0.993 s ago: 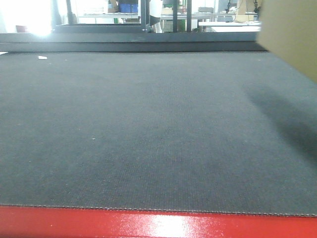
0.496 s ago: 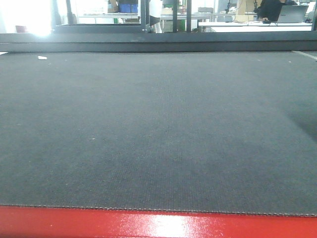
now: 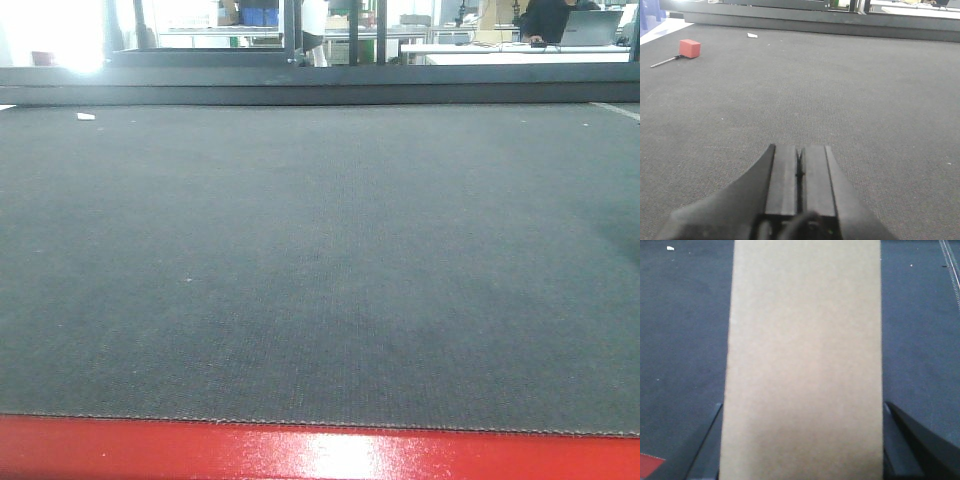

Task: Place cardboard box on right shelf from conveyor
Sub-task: 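Drive the base to the steel shelf rack holding the box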

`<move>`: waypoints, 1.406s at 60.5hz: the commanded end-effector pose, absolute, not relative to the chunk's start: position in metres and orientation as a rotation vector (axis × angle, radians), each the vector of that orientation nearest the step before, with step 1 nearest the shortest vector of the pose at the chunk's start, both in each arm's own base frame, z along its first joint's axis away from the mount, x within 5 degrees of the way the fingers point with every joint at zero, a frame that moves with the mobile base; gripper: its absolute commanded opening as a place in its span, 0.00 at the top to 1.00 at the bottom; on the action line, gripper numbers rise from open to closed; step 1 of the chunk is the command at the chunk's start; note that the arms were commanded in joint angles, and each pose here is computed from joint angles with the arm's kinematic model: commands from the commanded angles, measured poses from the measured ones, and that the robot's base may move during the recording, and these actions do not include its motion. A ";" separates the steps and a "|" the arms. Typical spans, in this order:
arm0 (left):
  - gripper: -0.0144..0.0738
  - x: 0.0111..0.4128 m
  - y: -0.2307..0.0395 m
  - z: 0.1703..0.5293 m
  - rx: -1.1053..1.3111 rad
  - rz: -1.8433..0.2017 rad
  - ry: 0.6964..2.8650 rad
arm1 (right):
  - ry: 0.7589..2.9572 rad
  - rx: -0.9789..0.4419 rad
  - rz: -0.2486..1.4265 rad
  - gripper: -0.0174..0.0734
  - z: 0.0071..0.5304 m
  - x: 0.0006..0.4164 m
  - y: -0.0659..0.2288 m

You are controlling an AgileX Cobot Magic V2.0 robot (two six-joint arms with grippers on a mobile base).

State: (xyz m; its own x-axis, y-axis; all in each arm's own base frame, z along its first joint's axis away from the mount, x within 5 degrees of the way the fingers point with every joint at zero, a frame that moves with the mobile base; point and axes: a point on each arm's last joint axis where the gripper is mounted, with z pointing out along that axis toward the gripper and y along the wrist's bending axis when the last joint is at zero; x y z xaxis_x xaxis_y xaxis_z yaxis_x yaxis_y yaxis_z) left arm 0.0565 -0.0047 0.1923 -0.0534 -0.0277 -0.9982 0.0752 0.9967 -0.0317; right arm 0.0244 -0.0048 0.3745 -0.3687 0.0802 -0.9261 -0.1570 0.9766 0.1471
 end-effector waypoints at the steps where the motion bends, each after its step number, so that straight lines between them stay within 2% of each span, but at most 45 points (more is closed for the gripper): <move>1: 0.97 0.056 -0.004 0.198 0.030 -0.090 1.530 | 1.817 -0.066 0.244 0.55 0.391 0.027 -0.005; 85: 0.97 0.056 -0.004 0.198 0.028 -0.089 1.530 | 1.816 -0.066 0.243 0.55 0.391 0.027 -0.005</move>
